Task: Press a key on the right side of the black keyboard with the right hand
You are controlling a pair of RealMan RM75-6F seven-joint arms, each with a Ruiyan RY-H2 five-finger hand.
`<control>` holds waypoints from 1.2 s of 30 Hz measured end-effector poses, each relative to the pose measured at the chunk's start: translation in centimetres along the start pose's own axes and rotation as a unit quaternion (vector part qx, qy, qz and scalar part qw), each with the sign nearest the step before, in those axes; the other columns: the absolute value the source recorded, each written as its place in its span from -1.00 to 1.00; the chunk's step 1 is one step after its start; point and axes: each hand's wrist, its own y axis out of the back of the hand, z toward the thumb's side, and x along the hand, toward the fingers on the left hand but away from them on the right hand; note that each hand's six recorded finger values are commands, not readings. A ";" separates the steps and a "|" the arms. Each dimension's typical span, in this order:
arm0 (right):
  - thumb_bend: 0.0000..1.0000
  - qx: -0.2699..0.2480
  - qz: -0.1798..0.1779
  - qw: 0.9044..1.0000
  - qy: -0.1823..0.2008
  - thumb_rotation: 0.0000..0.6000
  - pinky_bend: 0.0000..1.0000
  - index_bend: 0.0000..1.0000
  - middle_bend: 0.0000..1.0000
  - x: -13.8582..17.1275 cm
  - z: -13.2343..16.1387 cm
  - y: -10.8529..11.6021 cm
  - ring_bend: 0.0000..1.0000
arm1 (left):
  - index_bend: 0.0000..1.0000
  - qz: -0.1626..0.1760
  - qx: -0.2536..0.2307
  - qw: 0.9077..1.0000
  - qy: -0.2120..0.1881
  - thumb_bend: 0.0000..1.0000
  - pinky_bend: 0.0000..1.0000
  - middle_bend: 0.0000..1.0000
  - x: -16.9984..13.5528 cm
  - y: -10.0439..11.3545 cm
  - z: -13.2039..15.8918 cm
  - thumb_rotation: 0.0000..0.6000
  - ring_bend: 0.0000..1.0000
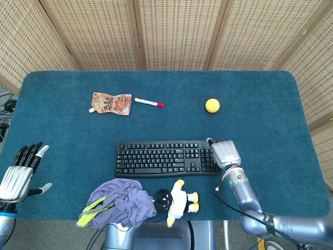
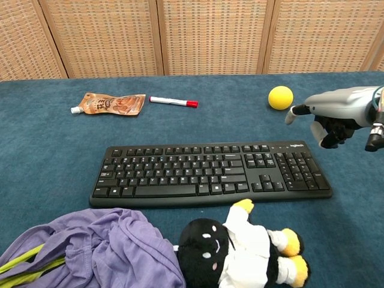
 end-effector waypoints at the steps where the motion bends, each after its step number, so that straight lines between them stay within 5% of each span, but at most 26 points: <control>1: 0.86 0.000 0.000 1.000 0.001 1.00 -0.01 -0.71 0.50 0.0 0.1 0.0 0.33 | -1.00 0.000 0.000 1.000 0.000 -0.93 -1.00 -1.00 0.0 0.0 0.0 1.00 -1.00; 36: 0.92 0.010 0.038 0.999 0.014 1.00 -0.01 -0.63 0.50 -2.2 2.2 -1.5 0.33 | -1.00 -0.006 0.001 1.000 0.008 -0.93 -1.00 -1.00 0.3 -0.3 -0.4 1.00 -1.00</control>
